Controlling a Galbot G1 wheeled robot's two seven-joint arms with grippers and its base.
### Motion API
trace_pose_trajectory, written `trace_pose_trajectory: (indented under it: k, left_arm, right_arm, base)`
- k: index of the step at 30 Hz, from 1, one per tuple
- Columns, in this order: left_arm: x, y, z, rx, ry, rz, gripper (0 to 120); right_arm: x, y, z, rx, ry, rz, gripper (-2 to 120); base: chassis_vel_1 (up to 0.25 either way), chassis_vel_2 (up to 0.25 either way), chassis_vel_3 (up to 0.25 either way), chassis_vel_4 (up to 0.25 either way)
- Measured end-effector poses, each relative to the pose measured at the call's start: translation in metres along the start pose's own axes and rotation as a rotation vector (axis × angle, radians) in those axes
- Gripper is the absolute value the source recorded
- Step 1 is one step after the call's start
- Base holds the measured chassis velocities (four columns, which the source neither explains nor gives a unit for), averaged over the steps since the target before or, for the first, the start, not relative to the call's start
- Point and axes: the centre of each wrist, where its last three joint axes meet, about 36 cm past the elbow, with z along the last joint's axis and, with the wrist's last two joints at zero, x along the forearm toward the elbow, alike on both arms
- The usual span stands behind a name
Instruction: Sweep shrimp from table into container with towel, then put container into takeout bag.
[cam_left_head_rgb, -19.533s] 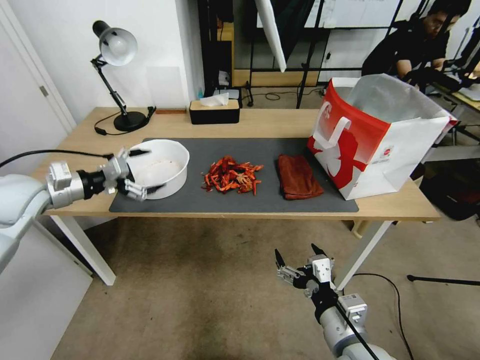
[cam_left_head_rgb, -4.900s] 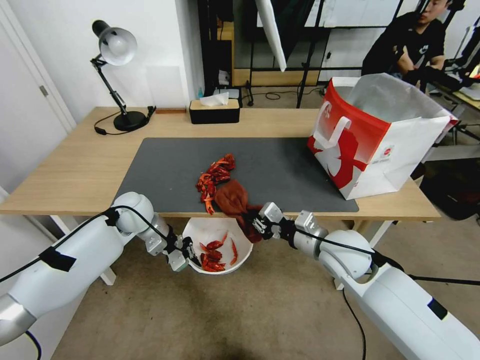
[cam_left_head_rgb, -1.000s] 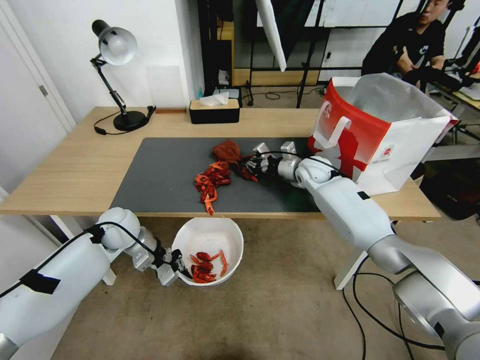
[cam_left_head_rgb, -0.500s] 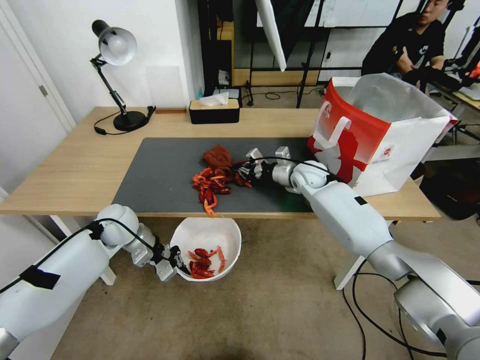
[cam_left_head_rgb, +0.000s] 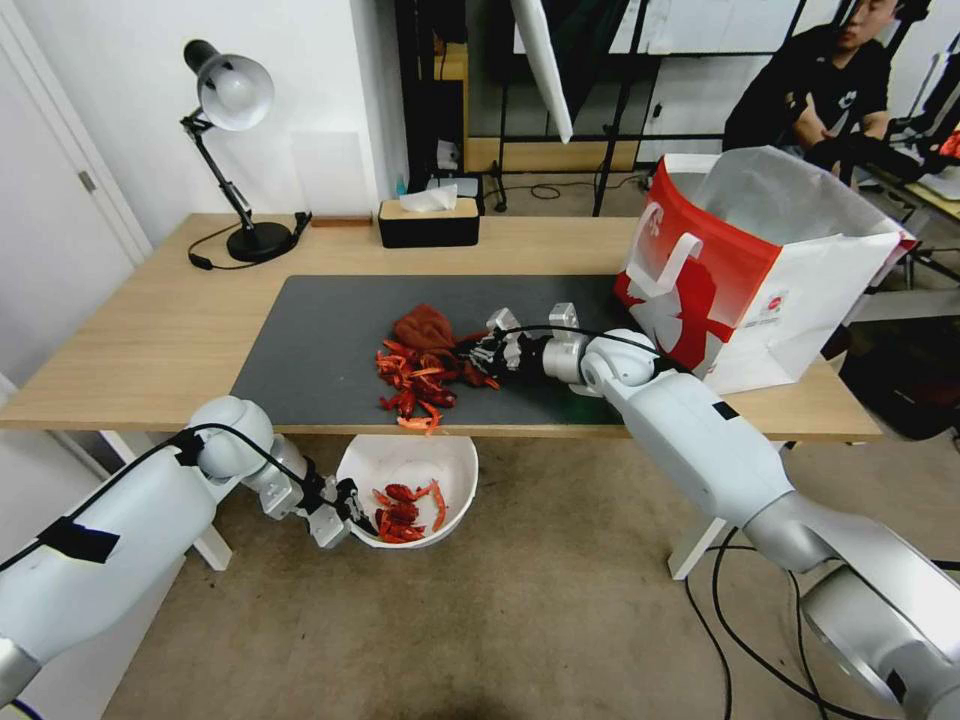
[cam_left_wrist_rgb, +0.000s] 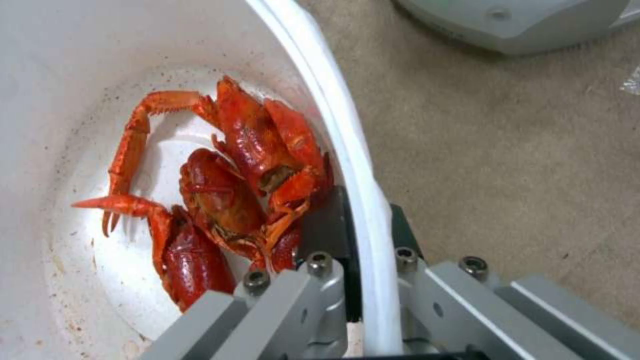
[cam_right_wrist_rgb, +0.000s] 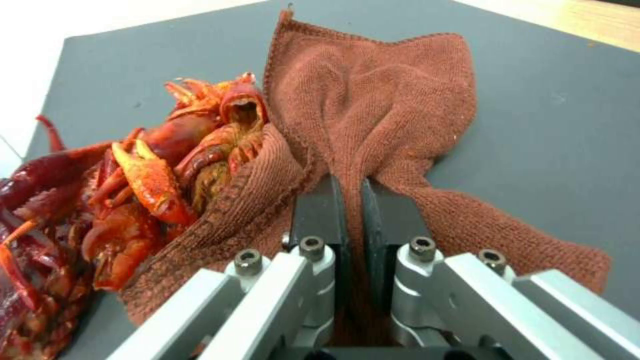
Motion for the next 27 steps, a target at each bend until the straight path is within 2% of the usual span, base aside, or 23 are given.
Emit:
trace_pose_trajectory:
  k: [27]
  left_arm:
    - [0.003, 0.004, 0.003, -0.002, 0.005, 0.0, 0]
  right_arm:
    - [0.018, 0.041, 0.018, -0.004, -0.018, -0.104, 4]
  base:
    - [0.0, 0.0, 0.0, 0.0]
